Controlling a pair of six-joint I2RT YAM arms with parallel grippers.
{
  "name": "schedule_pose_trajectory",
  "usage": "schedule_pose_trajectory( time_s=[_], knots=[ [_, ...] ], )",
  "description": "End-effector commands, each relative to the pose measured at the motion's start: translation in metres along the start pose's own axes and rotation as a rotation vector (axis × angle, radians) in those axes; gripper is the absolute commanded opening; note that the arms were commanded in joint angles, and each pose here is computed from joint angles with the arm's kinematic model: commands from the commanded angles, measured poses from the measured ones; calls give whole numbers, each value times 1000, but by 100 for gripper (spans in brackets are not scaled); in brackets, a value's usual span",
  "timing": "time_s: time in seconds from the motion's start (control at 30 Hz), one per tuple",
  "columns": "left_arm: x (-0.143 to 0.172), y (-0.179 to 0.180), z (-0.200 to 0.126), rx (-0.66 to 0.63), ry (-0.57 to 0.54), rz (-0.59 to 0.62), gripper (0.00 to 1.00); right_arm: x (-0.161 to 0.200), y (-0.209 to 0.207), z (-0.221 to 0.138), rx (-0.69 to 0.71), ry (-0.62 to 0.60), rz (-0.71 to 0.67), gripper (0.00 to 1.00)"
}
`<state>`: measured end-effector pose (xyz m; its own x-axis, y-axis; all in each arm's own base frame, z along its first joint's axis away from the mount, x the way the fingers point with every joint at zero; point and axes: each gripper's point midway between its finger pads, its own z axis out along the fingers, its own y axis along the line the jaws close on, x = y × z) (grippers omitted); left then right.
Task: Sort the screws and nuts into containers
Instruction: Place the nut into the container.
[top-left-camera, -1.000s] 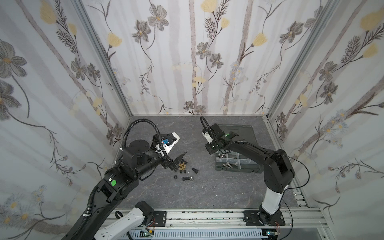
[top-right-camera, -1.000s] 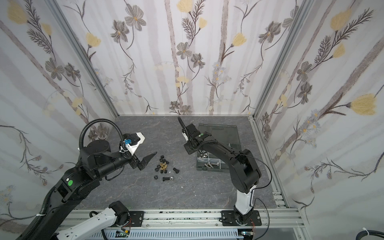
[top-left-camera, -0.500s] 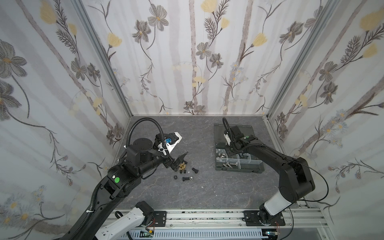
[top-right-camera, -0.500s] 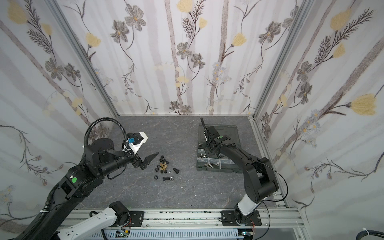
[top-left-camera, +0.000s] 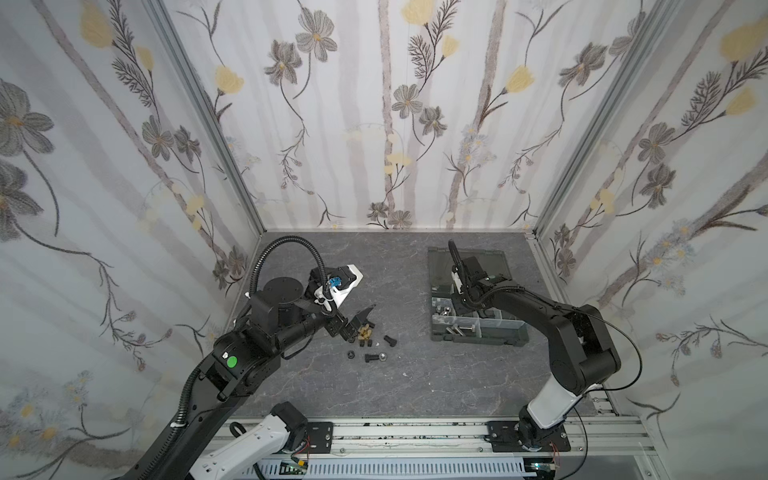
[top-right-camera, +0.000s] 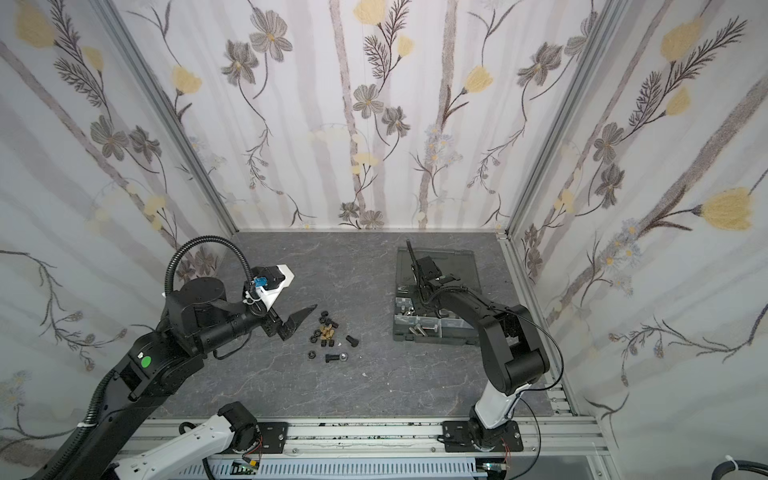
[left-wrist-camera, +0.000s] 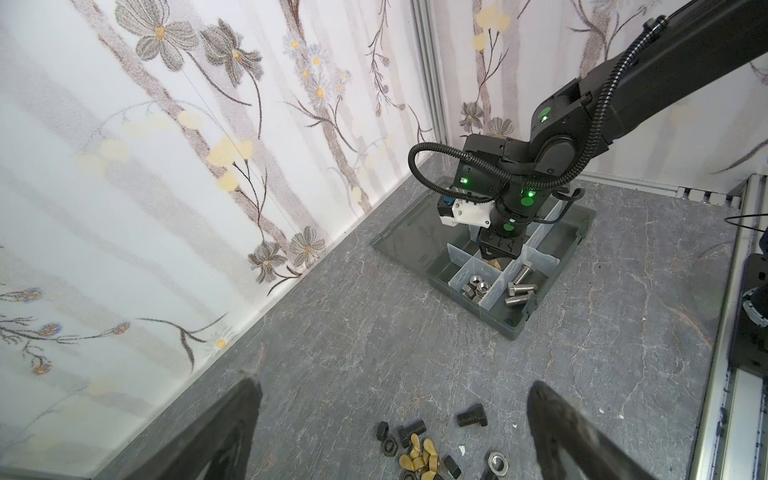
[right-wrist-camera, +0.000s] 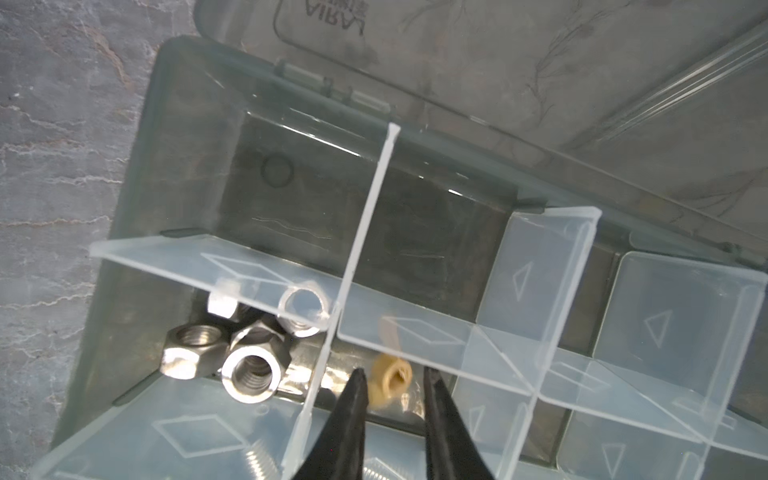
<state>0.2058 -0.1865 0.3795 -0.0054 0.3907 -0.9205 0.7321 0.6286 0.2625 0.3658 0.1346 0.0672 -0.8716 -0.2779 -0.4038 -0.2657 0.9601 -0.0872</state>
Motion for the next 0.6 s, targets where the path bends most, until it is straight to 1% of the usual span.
schedule_pose_trajectory(
  time_s=[0.0, 0.07, 0.13, 0.23, 0.4, 0.5, 0.57],
  knots=[
    [-5, 1, -1, -6, -23, 4, 100, -5, -1, -2, 3, -12, -4, 33],
    [-6, 2, -2, -8, -26, 4, 100, -7, 0, -7, -1, -19, -5, 35],
    [-6, 1, -2, -7, -26, 4, 100, -12, 1, -18, -14, -44, -7, 34],
    [-6, 2, -2, -7, -28, 4, 100, -19, 15, -35, -72, -69, -33, 34],
    [-7, 1, -1, -3, -30, 5, 100, -26, 60, -59, -125, -94, -152, 38],
    [-8, 1, -3, -4, -35, 5, 100, -27, 95, -65, -194, -103, -210, 38],
    [-8, 1, -3, -5, -36, 5, 100, -24, 121, -66, -232, -104, -261, 40]
  ],
)
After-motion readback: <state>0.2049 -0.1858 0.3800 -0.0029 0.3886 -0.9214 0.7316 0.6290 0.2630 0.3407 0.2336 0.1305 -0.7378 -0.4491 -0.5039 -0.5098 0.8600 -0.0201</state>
